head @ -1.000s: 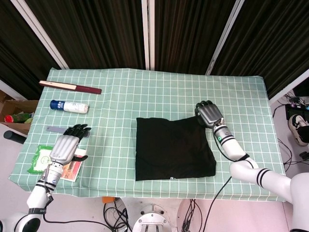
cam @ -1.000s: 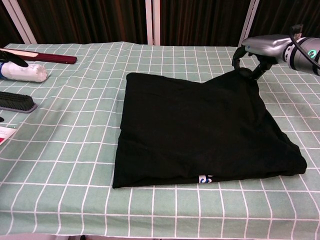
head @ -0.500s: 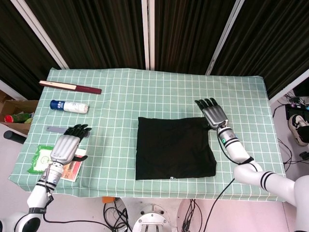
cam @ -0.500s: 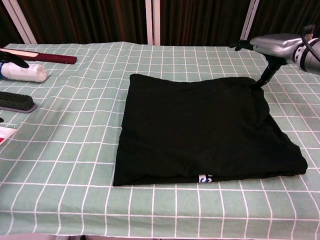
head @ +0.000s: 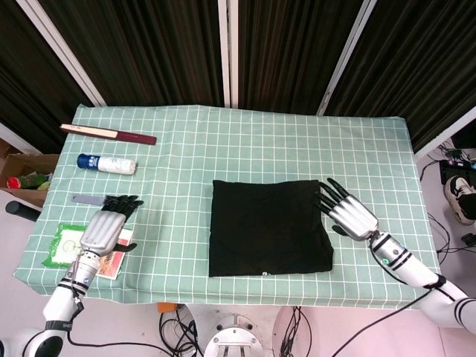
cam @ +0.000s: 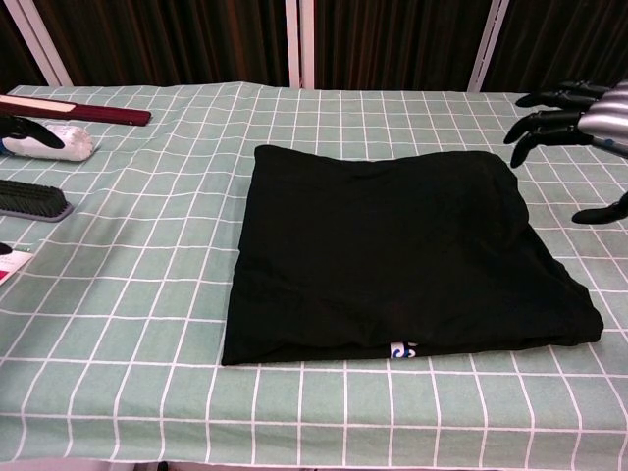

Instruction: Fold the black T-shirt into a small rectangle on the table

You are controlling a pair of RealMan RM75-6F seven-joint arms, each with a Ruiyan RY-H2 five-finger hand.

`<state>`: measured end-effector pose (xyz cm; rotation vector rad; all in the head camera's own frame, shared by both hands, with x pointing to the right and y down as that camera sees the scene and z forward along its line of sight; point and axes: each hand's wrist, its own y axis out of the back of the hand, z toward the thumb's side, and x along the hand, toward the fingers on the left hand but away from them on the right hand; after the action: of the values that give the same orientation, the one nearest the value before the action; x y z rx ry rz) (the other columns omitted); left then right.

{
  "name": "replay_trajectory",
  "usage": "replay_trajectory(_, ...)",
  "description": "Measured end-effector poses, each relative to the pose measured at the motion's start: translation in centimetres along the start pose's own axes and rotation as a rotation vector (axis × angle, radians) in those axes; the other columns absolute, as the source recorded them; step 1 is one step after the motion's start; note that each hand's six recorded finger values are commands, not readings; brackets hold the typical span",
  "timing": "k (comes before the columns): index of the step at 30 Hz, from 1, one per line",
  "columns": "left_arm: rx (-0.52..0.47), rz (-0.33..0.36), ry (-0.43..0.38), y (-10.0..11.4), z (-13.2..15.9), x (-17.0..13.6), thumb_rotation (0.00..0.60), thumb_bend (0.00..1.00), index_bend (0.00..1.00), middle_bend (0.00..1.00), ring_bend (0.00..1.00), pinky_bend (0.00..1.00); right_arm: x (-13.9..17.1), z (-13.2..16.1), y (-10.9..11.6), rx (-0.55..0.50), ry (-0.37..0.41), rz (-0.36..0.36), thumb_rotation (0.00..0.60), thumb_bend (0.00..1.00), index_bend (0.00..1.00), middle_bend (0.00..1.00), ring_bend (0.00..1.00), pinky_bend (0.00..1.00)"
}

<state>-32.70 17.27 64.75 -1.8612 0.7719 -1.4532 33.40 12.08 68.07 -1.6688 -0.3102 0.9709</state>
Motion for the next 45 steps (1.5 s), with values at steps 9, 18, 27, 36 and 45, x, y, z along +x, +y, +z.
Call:
replay_trajectory(9,-0.011,-0.014,0.004,-0.1,0.5,-0.1,0.6,0.09,0.16,0.1,0.08,0.18,1.9,-0.8,-3.1,0.121,0.102,0.011,0.6,0.09,0.31,0.19,0.02,0.02)
replay_trajectory(18,-0.02,-0.024,0.011,-0.1,0.3,-0.1,0.6,0.09,0.16,0.1,0.08,0.18,1.1,1.7,-4.9,0.144,0.201,-0.016,0.6,0.07,0.31,0.19,0.02,0.0)
replay_trajectory(27,-0.039,-0.012,0.008,0.5,0.1,-0.1,0.6,0.09,0.16,0.1,0.08,0.18,-0.9,3.7,-5.5,0.138,0.249,-0.035,0.6,0.2,0.4,0.22,0.04,0.0)
replay_trajectory(36,-0.037,-0.008,0.001,0.9,-0.1,-0.1,0.6,0.09,0.16,0.1,0.08,0.18,-1.1,4.3,-4.8,0.098,0.254,-0.083,0.6,0.45,0.59,0.28,0.11,0.04)
replay_trajectory(45,-0.024,-0.01,-0.02,1.2,0.4,0.0,0.6,0.09,0.16,0.1,0.08,0.18,1.9,1.4,-2.0,0.187,0.241,-0.156,0.6,0.46,0.59,0.29,0.11,0.04)
